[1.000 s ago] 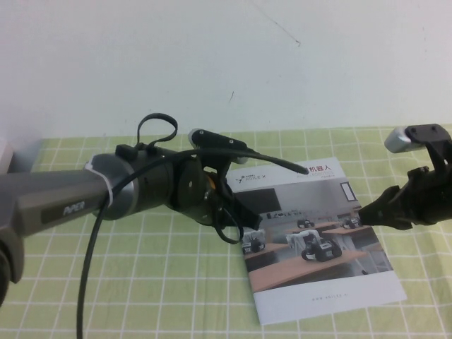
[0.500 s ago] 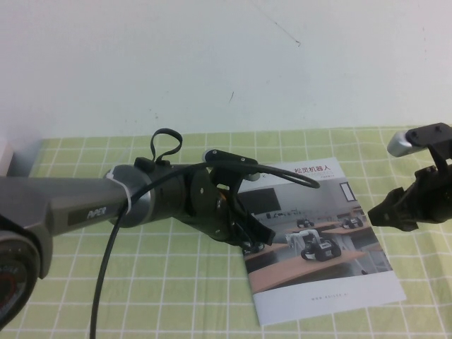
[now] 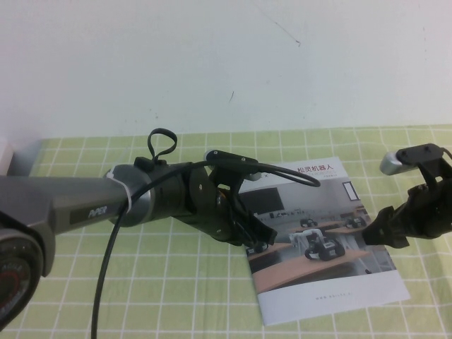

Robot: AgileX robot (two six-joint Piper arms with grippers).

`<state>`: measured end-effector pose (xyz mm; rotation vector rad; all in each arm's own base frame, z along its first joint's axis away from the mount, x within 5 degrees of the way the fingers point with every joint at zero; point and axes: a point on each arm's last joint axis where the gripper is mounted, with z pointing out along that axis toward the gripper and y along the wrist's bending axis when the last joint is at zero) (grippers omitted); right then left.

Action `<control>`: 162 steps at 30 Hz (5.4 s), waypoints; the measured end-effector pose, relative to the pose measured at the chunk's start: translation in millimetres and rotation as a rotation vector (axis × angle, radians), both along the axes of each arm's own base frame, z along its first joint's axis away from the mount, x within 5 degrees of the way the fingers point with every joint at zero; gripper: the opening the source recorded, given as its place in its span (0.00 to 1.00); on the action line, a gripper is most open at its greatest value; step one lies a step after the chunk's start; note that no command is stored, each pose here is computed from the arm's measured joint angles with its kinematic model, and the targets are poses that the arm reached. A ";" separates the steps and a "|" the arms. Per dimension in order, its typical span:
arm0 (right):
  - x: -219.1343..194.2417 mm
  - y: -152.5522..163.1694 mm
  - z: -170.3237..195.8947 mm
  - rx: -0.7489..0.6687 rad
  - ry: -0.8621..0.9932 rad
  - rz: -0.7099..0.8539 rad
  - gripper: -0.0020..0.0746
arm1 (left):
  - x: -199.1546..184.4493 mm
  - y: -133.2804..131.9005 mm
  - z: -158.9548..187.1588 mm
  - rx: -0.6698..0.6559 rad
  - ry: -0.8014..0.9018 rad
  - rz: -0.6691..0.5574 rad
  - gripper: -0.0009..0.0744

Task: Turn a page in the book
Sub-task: Open the closed book

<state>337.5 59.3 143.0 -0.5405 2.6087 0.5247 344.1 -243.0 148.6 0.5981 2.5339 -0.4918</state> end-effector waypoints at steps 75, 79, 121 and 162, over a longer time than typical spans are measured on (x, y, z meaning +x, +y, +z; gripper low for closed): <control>10.0 28.2 1.3 0.492 0.104 -0.139 0.70 | -0.1 0.1 0.7 -0.001 0.007 -0.022 0.01; 8.8 29.6 2.4 0.505 0.104 -0.114 0.70 | -0.1 0.1 0.7 0.001 0.004 -0.027 0.01; 8.5 36.8 -55.0 0.618 0.271 -0.099 0.35 | -0.2 0.6 0.5 0.009 0.001 -0.044 0.01; 9.4 35.1 -55.2 0.555 0.303 -0.150 0.30 | -88.7 -113.9 43.3 0.059 -0.263 -0.621 0.01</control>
